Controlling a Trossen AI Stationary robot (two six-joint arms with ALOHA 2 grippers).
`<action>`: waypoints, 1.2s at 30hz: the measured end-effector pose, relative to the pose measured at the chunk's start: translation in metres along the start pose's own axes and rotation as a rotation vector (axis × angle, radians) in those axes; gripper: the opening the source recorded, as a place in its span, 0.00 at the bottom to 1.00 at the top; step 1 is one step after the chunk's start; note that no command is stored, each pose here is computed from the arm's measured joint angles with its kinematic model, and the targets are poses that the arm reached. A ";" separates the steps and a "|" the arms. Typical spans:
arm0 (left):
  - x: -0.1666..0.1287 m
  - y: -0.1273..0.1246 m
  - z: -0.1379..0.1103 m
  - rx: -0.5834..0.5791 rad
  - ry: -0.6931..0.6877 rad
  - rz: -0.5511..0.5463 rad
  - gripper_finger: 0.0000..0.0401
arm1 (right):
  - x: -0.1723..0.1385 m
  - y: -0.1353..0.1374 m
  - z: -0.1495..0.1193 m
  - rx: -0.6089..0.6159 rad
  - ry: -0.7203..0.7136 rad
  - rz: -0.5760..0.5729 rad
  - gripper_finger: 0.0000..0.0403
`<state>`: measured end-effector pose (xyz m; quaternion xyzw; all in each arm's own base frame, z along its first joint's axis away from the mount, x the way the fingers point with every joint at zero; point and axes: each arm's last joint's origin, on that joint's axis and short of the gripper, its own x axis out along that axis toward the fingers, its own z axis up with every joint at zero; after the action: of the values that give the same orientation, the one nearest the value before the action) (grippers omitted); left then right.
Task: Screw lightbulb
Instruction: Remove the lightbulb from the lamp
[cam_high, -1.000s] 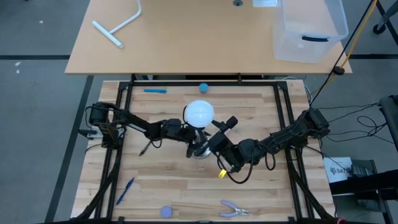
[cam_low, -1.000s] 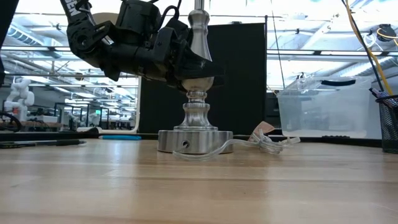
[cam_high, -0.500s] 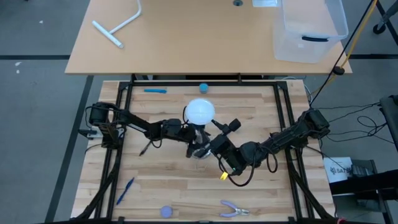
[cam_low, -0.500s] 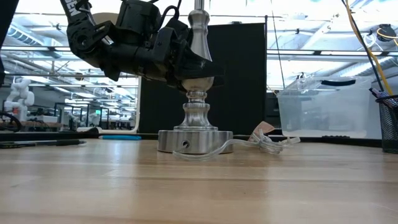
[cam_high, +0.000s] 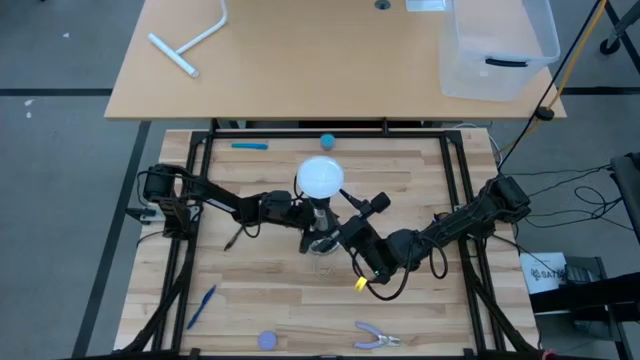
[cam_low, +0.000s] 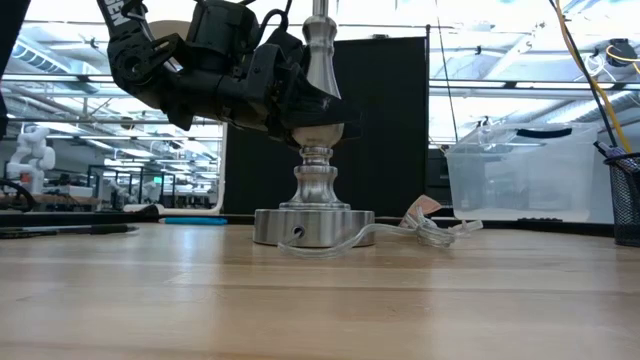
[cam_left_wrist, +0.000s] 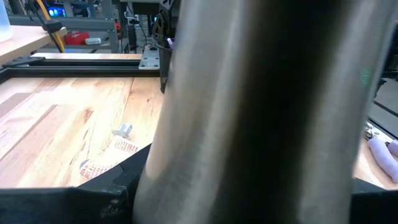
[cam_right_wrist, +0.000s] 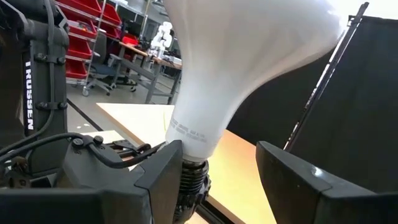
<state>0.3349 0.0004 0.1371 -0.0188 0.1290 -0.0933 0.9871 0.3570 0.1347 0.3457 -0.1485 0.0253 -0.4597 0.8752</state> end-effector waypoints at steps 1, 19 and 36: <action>0.000 0.000 0.000 0.000 0.000 0.000 0.64 | 0.000 0.000 0.000 0.000 0.002 -0.002 0.49; 0.000 0.000 0.000 -0.004 0.000 0.000 0.64 | 0.004 -0.004 0.000 -0.013 0.026 -0.046 0.49; 0.000 0.000 0.000 0.007 0.002 0.000 0.64 | 0.010 -0.007 -0.002 -0.065 0.077 -0.102 0.49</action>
<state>0.3350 0.0001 0.1371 -0.0151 0.1294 -0.0937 0.9870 0.3569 0.1228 0.3470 -0.1603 0.0664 -0.5079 0.8438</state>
